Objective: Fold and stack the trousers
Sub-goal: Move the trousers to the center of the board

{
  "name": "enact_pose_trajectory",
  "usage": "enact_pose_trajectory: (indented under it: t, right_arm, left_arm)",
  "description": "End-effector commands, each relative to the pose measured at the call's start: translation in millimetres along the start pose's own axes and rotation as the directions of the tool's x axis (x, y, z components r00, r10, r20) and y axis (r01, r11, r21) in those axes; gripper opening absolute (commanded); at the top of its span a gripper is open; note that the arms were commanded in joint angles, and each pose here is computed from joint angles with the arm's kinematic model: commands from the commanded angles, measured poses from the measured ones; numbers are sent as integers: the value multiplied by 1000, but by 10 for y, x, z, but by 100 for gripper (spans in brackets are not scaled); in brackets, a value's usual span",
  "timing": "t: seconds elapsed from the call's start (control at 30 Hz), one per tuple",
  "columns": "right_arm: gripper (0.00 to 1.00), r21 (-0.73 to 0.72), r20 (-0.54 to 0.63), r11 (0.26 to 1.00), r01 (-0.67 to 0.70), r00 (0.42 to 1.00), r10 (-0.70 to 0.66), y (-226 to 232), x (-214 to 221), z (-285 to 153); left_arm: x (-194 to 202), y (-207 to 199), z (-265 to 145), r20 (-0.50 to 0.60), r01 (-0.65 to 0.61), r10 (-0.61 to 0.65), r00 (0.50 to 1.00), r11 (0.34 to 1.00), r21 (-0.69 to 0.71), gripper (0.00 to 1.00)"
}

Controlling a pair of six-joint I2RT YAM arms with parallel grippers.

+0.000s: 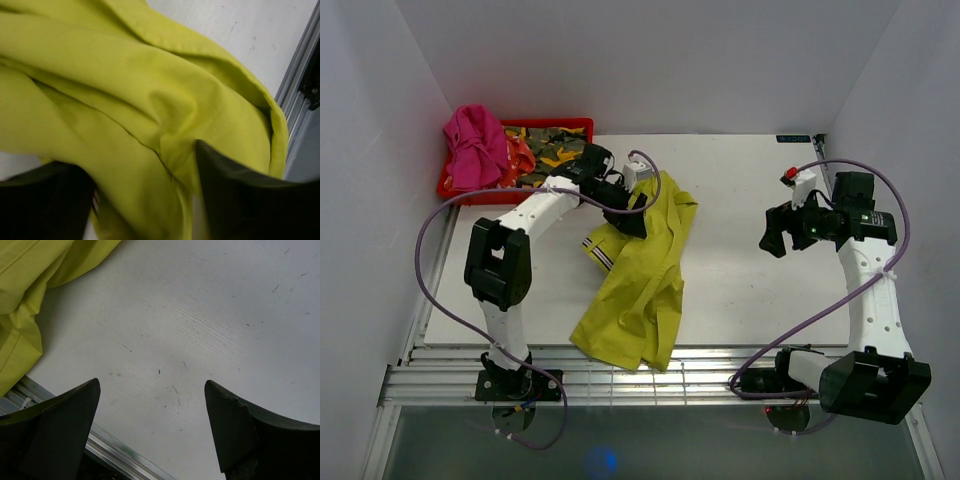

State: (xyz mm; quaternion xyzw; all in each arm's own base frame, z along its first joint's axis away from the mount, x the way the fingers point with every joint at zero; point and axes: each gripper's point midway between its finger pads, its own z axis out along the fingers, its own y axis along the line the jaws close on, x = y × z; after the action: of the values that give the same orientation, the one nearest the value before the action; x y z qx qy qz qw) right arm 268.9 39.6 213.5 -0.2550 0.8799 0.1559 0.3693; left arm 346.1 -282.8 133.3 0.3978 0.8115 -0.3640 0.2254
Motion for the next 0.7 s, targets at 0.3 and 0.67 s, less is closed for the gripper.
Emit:
enact_pose_trajectory:
  t: [0.3, 0.67]
  right_arm:
    - [90, -288, -6, 958, -17, 1000, 16, 727, -193, 492]
    - [90, -465, -186, 840, -281, 958, 218, 1618, 300, 1284]
  left_arm:
    - [-59, 216, -1458, 208, 46, -22, 978, 993, -112, 98]
    - [634, 78, -1449, 254, 187, -136, 958, 963, -192, 98]
